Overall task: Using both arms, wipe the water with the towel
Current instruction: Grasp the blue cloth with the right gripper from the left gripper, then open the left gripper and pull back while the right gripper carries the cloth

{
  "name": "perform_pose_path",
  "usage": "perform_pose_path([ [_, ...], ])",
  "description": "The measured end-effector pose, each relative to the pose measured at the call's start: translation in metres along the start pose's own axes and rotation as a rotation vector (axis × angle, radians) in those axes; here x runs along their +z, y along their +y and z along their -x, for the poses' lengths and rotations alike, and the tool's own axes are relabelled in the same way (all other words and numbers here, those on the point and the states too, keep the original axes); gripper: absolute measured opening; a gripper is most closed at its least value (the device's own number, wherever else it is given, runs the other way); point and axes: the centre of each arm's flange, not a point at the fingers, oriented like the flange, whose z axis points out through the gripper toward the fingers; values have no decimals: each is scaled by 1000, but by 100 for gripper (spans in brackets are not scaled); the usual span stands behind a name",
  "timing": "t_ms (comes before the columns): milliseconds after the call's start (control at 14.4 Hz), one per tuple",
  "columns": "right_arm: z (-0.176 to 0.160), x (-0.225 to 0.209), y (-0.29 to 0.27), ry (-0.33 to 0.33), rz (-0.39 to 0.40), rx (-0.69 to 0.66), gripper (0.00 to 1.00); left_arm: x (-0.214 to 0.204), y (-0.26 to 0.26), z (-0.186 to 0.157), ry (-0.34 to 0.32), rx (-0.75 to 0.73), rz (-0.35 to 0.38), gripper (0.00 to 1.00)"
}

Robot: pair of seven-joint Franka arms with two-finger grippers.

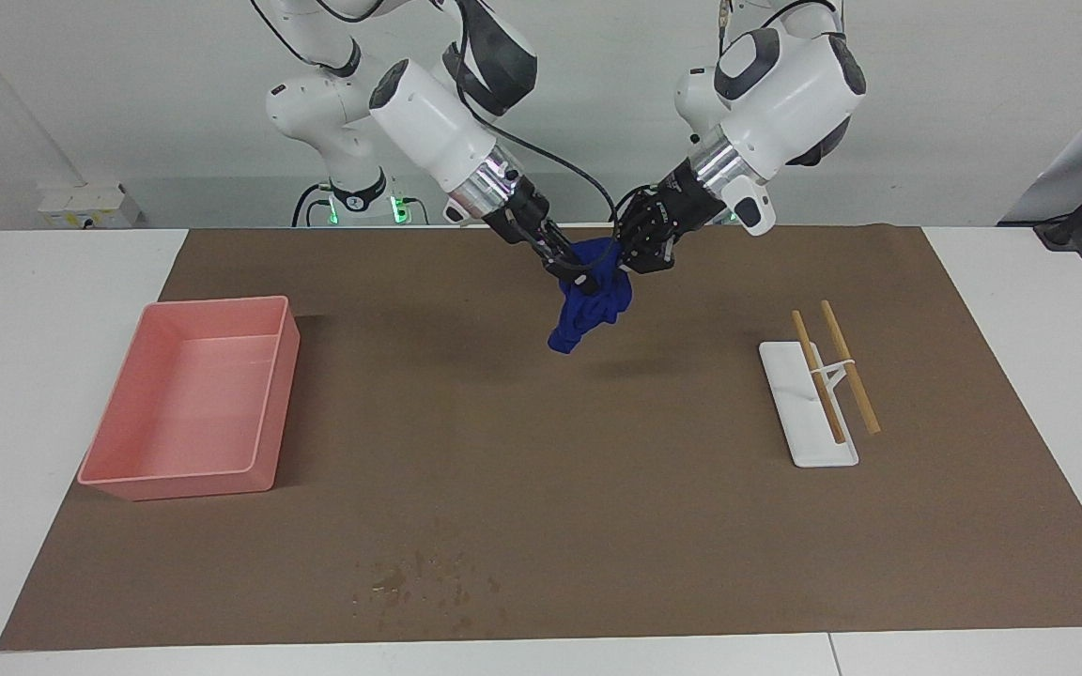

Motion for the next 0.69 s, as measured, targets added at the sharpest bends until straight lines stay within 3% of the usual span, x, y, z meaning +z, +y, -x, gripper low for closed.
perform_pose_path([
  [208,-2,-1,1,-5,26,-60,22,3,-3,2,5,14,-7,22],
  [416,-5,1,6,-18,81,-147,22,6,-7,10,68,76,9,49],
  [694,-28,26,31,-15,171,-309,22,-3,-2,15,238,298,57,94],
])
